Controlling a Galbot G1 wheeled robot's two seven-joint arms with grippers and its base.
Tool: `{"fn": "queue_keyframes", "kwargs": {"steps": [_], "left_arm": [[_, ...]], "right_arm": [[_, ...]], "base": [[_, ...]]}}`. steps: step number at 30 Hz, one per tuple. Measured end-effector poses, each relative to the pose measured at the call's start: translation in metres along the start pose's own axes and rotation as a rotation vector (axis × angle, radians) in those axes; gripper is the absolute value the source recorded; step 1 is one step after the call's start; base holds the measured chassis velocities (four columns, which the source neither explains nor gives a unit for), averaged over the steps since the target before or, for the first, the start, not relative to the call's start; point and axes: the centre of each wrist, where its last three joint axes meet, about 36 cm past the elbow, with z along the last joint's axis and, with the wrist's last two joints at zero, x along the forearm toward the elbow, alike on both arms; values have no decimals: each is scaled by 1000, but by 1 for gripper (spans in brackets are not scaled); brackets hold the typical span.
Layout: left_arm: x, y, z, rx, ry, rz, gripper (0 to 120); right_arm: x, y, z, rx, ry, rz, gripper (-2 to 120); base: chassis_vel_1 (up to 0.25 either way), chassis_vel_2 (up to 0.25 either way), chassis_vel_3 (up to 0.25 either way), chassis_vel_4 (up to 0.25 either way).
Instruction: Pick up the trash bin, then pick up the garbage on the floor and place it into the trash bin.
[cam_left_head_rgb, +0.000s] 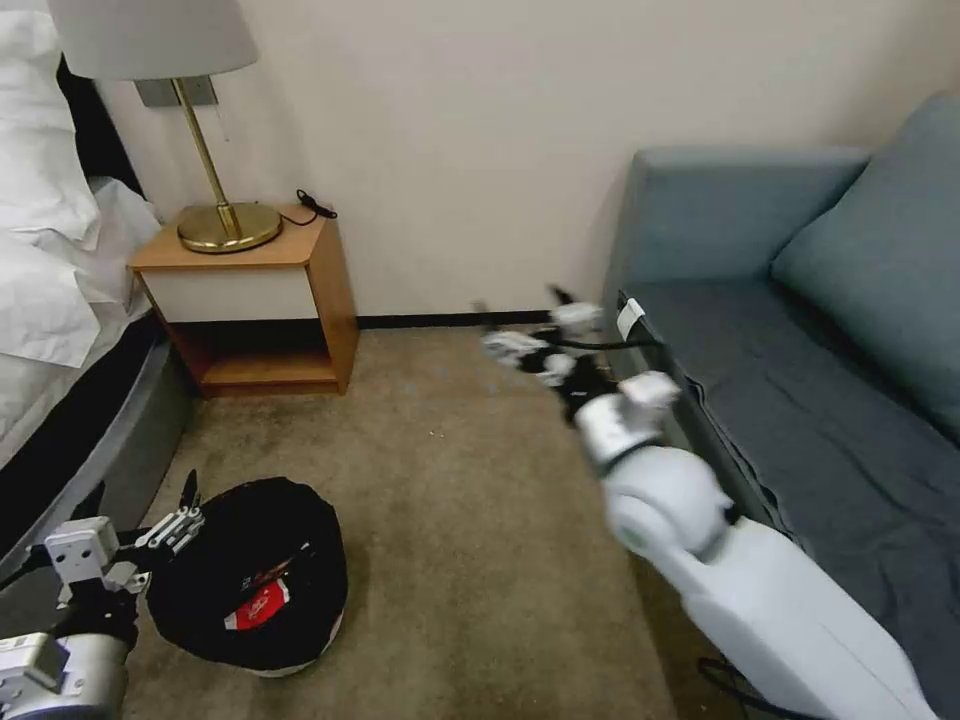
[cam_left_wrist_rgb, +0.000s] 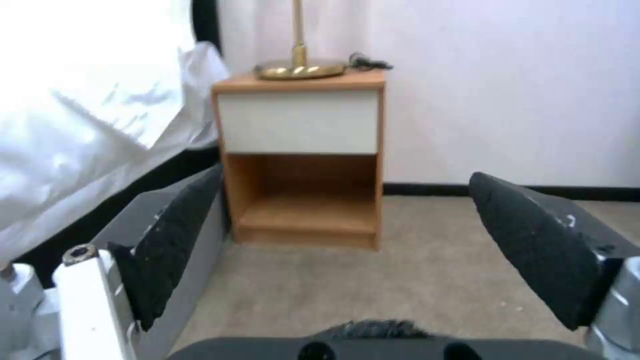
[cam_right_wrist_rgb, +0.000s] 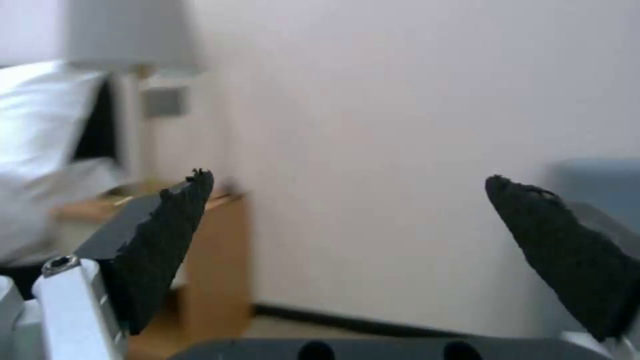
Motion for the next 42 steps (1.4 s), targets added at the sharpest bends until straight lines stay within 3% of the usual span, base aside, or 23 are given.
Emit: {"fn": "queue_keyframes", "kwargs": {"steps": [6, 12, 20, 24, 30, 42], "left_arm": [[-4, -4, 3, -22, -37, 47, 100], [-9, -10, 7, -27, -40, 55, 100], [-17, -23, 6, -39, -33, 18, 100], [-25, -29, 11, -32, -83, 60, 100], [-30, -35, 16, -9, -98, 105, 100], [-28, -41, 11, 3, -102, 86, 100]], "right_arm": [[63, 2, 0, 50, 7, 230, 100], [91, 11, 4, 54, 33, 347, 100], [110, 20, 2, 40, 57, 371, 100], [118, 23, 3, 38, 65, 368, 100], [123, 27, 4, 22, 79, 368, 100], [126, 32, 11, 8, 95, 356, 100]], "base": [[0, 0, 0, 0], [0, 0, 0, 0], [0, 0, 0, 0], [0, 0, 0, 0], [0, 0, 0, 0], [0, 0, 0, 0]]}}
